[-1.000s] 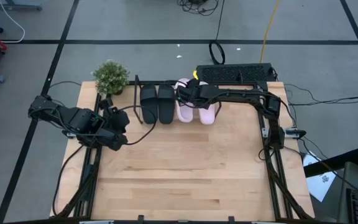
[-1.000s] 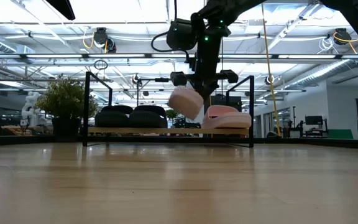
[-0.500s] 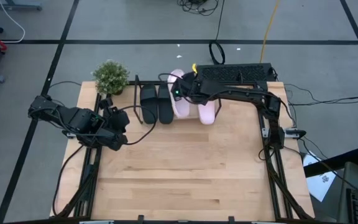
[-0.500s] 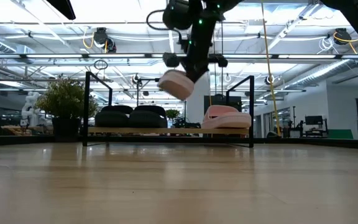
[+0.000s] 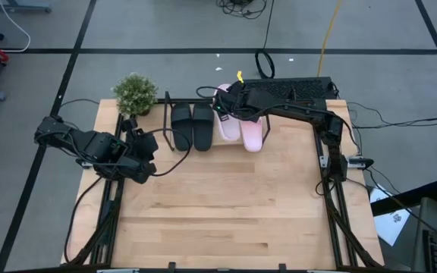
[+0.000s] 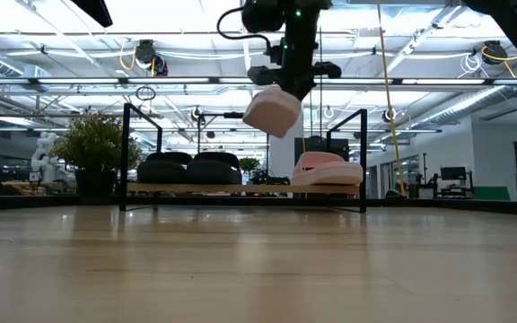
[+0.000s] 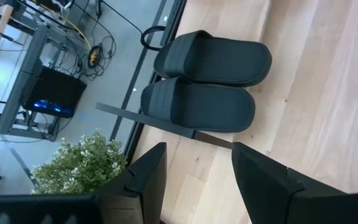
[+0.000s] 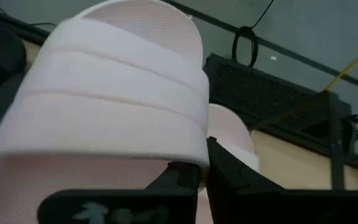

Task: Pick and place slides into the shelf
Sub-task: Put the pink slipper on the shelf

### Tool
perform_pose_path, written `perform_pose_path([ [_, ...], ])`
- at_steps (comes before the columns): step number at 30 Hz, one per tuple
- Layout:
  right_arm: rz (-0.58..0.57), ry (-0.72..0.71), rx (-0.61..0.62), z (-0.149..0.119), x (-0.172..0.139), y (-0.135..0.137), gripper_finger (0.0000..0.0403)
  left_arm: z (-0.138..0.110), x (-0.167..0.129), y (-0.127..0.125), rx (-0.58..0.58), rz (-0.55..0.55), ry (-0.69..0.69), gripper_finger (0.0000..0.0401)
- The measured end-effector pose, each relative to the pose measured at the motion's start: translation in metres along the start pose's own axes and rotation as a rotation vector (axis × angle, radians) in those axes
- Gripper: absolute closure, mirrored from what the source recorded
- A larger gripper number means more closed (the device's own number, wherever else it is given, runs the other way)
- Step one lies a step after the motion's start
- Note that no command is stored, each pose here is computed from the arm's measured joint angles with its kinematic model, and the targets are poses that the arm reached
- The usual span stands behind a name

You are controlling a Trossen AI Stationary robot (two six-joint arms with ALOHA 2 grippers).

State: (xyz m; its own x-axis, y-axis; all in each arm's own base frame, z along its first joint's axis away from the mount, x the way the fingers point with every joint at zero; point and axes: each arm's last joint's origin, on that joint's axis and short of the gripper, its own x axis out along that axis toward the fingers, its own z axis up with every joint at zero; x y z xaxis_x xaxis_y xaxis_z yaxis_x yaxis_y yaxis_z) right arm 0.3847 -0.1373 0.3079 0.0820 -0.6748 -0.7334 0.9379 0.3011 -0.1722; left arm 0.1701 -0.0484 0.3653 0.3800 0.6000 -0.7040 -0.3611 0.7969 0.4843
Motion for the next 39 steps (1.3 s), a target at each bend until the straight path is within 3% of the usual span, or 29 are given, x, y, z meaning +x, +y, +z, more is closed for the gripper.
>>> perform_pose_path([
  [5,0.017,0.010,0.001,-0.004,0.004,0.008,0.0402,0.000,0.000,0.000,-0.001,0.003,-0.002,0.0219],
  [15,-0.043,0.145,-0.083,-0.032,0.048,0.034,0.0402,0.000,0.000,-0.001,-0.015,-0.024,0.014,0.0219],
  [39,-0.071,0.128,-0.039,-0.028,0.059,0.029,0.0402,0.000,0.000,-0.001,0.007,-0.029,0.015,0.0219],
])
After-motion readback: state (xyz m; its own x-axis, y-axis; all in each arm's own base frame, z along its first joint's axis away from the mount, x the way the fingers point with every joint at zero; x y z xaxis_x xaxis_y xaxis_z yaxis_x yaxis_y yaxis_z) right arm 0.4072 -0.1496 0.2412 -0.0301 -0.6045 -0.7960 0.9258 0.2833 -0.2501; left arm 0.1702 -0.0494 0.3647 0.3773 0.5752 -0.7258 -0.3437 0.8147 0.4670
